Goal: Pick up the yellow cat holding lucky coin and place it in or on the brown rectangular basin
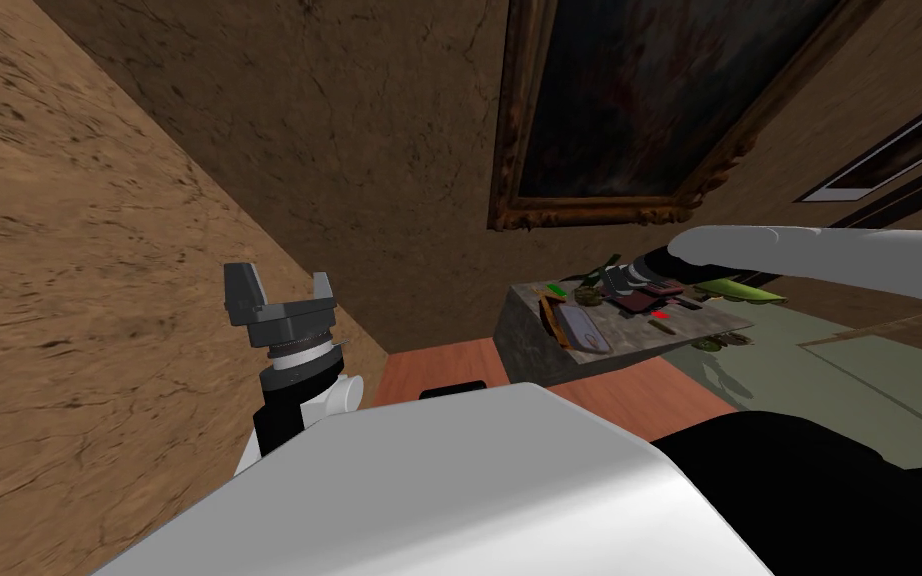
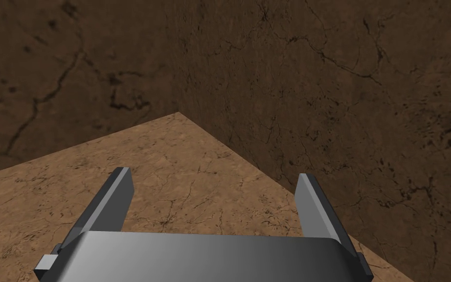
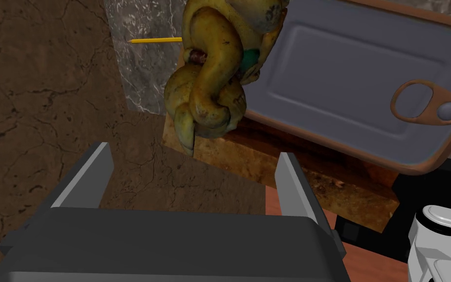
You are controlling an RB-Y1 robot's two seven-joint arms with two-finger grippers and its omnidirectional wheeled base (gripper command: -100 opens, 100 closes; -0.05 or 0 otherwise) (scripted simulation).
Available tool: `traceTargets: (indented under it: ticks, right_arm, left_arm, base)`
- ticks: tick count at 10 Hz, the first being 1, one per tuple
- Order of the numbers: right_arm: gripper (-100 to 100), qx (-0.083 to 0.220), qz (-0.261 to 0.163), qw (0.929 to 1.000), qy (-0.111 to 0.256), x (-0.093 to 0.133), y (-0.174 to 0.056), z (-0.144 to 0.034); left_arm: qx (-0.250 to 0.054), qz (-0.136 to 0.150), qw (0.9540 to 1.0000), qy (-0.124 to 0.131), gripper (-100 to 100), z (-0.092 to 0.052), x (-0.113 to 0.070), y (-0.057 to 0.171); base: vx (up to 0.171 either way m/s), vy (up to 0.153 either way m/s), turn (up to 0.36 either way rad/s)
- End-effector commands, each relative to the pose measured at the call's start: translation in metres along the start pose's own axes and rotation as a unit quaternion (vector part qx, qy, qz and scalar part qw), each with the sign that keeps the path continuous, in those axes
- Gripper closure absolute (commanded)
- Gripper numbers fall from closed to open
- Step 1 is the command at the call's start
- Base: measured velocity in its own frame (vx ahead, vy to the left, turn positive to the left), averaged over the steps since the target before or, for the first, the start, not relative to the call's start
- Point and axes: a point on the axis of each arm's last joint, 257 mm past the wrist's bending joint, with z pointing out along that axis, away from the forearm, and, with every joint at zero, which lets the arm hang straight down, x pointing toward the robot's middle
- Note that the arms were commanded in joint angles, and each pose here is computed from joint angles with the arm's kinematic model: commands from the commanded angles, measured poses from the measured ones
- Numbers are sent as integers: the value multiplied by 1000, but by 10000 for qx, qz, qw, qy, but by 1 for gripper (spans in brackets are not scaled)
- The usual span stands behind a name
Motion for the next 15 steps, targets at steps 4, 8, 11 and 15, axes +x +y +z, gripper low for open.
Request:
traceTargets:
  ticks: [4,8,11,15]
  right_arm:
    - [-100,-54,232,9997,107,10,0,-5]
    - [-100,-140,697,9969,322,30,-1,-15]
    - [-100,-186,1045,9932,484,43,-3,-24]
    - [0,-188,1095,9925,508,46,-3,-26]
  left_arm:
    - [0,0,10000,0,0,0,0,0]
    - [0,0,10000,1,0,0,0,0]
    - [0,0,10000,1,0,0,0,0]
    - [-1,1,10000,0,0,0,0,0]
  base:
    - [-25,-21,90]
    - [-182,-100,270]
    - [-164,-73,230]
    - [-59,-30,90]
